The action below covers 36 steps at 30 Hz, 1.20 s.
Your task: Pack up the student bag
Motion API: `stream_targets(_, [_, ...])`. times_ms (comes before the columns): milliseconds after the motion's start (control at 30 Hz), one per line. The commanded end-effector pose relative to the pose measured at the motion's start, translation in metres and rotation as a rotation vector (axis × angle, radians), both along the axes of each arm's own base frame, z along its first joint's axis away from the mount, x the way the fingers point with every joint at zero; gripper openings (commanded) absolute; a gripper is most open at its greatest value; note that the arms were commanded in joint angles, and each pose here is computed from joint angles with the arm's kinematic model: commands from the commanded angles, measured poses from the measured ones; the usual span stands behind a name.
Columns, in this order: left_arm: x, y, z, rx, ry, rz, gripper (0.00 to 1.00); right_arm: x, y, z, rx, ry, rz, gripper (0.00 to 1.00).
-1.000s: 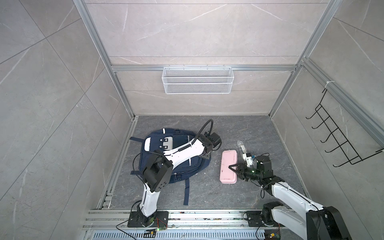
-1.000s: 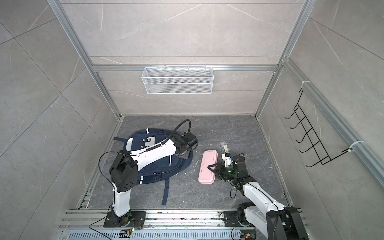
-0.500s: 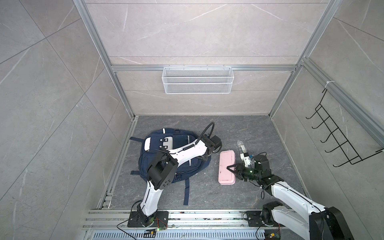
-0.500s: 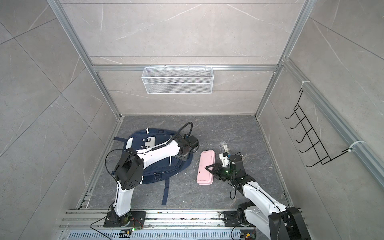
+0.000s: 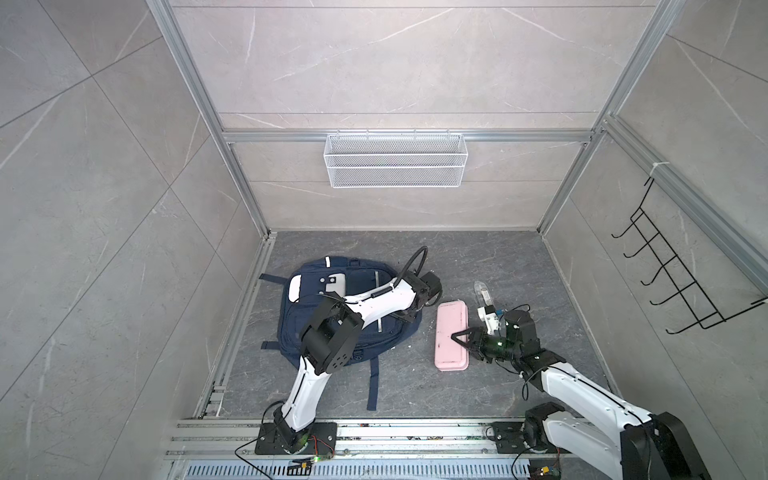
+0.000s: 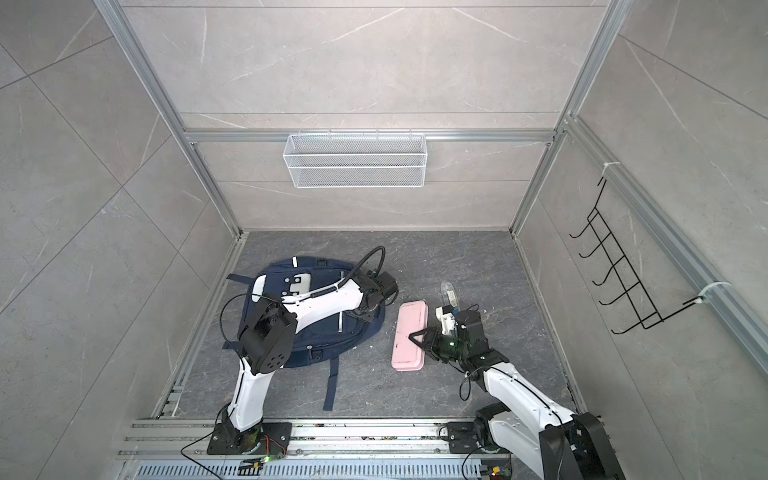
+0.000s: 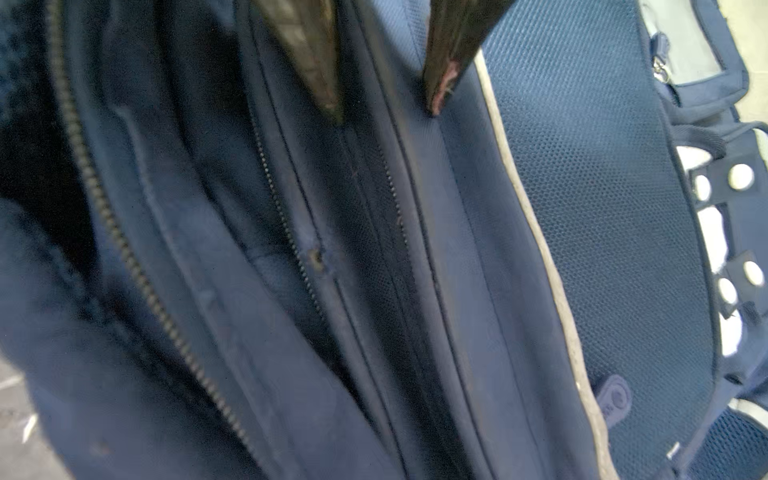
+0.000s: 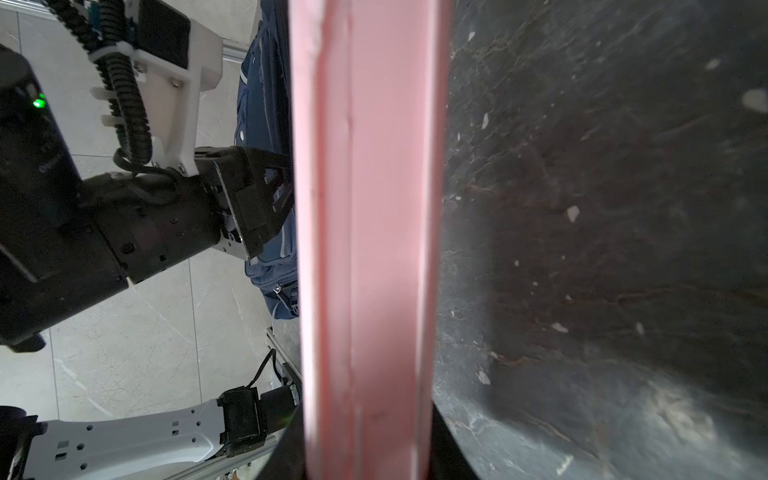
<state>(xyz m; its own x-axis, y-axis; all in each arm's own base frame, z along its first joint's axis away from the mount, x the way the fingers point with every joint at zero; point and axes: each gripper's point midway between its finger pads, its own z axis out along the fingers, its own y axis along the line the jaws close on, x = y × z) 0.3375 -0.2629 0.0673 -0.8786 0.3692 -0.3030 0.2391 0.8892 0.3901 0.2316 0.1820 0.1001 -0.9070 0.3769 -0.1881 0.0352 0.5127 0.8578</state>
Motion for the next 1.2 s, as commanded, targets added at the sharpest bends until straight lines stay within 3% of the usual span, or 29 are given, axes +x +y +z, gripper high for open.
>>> stream_targets(0, [0.002, 0.012, 0.021, -0.002, -0.036, 0.021, 0.17, 0.007, 0.005, 0.019, 0.003, -0.067, 0.013, 0.22])
stream_targets(67, [0.002, 0.01, 0.033, -0.036, -0.057, 0.018, 0.02, 0.007, 0.006, 0.02, 0.0, -0.07, 0.016, 0.22])
stream_targets(100, [0.001, 0.008, 0.04, -0.058, -0.066, 0.015, 0.0, 0.007, 0.007, 0.021, 0.0, -0.071, 0.017, 0.22])
stream_targets(567, [-0.022, -0.012, 0.162, -0.472, -0.215, -0.117, 0.0, 0.019, 0.029, 0.061, 0.037, -0.136, 0.029, 0.19])
stream_targets(733, [-0.034, -0.016, 0.174, -0.552, -0.207, -0.167, 0.0, 0.03, 0.048, 0.078, 0.069, -0.16, 0.052, 0.19])
stream_targets(900, [-0.041, -0.011, 0.178, -0.598, -0.213, -0.127, 0.0, 0.048, 0.072, 0.071, 0.077, -0.151, 0.063, 0.18])
stream_targets(1167, [-0.05, -0.017, 0.202, -0.733, -0.216, -0.122, 0.0, 0.072, 0.137, 0.066, 0.141, -0.151, 0.114, 0.18])
